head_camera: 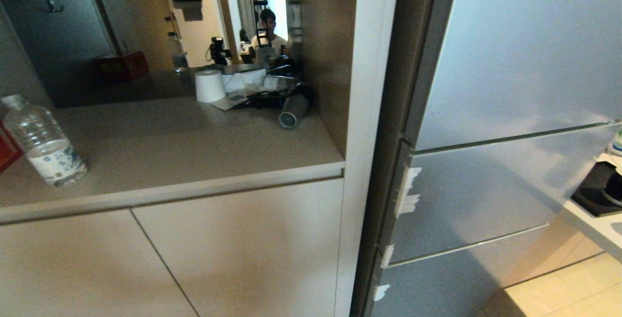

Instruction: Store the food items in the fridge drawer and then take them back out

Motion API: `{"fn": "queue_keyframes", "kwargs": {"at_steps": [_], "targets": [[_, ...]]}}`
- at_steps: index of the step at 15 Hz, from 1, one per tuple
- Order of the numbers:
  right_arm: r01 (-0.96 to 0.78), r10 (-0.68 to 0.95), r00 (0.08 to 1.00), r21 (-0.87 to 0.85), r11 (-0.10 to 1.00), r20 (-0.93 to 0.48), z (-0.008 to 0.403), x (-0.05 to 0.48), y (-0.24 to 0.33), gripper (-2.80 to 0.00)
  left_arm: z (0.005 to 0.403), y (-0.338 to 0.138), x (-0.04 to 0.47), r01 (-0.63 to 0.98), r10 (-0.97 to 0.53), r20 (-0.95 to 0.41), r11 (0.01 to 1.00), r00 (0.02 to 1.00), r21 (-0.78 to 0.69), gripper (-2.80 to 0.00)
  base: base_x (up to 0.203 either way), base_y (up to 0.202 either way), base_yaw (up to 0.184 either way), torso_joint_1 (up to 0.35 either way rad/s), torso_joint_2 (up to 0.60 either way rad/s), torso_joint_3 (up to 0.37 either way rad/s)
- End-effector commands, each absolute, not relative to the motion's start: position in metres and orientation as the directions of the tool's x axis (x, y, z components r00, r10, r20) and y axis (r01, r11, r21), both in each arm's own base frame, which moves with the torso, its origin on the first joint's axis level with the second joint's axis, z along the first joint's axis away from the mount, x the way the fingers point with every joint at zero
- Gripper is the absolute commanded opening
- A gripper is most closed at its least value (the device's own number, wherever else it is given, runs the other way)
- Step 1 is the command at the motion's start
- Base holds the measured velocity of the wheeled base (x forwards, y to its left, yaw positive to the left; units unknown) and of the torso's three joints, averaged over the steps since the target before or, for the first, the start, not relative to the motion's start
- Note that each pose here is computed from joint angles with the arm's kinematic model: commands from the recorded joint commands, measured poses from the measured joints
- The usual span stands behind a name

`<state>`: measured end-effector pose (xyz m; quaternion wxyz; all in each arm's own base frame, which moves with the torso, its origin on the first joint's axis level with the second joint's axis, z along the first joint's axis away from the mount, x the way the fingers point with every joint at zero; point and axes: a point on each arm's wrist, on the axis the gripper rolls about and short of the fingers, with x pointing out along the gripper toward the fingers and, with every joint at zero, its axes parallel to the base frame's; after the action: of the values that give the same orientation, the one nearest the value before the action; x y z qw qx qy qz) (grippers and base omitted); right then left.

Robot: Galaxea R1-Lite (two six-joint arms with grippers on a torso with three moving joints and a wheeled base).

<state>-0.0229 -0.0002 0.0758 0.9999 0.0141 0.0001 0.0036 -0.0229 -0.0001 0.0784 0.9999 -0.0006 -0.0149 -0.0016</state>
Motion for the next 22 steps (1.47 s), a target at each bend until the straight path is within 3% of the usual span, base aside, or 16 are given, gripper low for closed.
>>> {"fn": "queue_keyframes", "kwargs": {"at_steps": [1, 17, 22], "targets": [[-0.008, 0.008, 1.000, 0.029, 1.000, -0.002, 0.0758, -0.0228, -0.0002, -2.80, 0.0755, -0.0001, -0.0221, 0.003, -0.003, 0.020, 1.000, 1.000, -0.001, -2.80, 0.000, 0.007, -0.174, 0.002, 0.00, 0.002], [-0.006, 0.006, 1.000, 0.031, 1.000, -0.002, 0.0758, -0.0228, -0.0003, -2.80, 0.0750, -0.0001, -0.0221, 0.003, -0.003, 0.015, 1.000, 1.000, -0.001, -2.80, -0.001, 0.008, -0.172, 0.001, 0.00, 0.002], [-0.006, 0.006, 1.000, 0.031, 1.000, -0.002, 0.0758, -0.0228, -0.0003, -2.80, 0.0750, -0.0001, -0.0221, 0.003, -0.003, 0.015, 1.000, 1.000, 0.000, -2.80, 0.000, 0.002, -0.031, 0.000, 0.00, 0.001]]}}
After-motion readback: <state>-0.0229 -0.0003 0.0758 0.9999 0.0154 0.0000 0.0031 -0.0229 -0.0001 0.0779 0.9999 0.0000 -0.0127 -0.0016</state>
